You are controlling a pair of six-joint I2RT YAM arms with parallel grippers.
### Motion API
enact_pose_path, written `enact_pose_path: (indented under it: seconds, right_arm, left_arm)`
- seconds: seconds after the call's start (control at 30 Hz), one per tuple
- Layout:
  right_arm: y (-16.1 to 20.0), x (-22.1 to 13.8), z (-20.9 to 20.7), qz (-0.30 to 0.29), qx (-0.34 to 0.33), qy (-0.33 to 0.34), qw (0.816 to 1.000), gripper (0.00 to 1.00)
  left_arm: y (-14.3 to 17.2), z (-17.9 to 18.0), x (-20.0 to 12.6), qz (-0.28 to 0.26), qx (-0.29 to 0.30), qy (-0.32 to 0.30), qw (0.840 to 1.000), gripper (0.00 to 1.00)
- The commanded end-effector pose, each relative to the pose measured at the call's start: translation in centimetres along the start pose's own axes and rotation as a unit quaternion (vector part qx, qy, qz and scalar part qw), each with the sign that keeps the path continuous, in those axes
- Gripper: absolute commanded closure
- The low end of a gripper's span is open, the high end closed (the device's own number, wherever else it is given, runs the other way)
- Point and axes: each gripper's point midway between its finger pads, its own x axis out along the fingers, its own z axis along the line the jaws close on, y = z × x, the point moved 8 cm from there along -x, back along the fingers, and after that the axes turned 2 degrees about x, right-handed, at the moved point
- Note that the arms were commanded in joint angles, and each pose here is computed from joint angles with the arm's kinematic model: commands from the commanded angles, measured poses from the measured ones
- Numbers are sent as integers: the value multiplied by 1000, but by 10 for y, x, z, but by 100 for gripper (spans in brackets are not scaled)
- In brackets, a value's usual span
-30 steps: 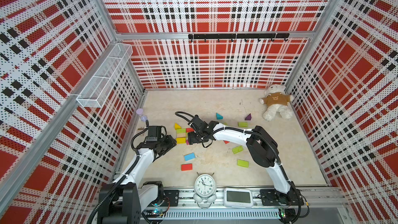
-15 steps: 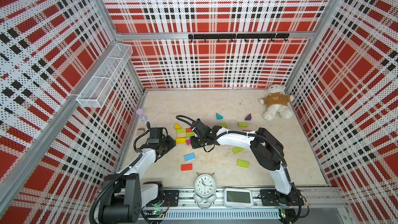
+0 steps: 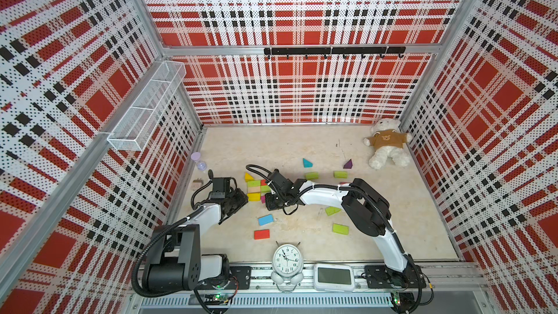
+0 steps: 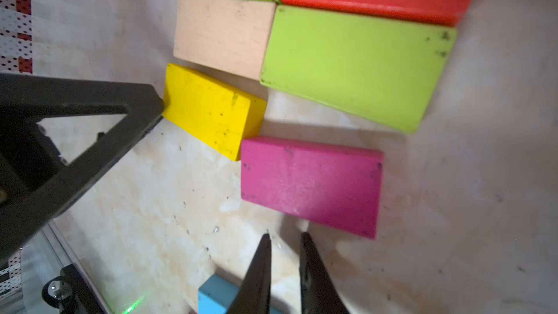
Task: Assemble a carrot with building blocks
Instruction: Assemble the building block at the center of the board.
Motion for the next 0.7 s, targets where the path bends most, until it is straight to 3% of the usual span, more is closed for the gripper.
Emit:
enact_pose_path:
  seconds: [0.0,0.67]
  right_arm:
    - [-7,7,6,-13,3,-10,1000,80]
    - [-16,13,10,-27,-2,-6,1000,77]
  left_arm:
    - [-2,-5,2,-5,5,11,1000,62]
    - [1,-12,2,0,9,22,1000,63]
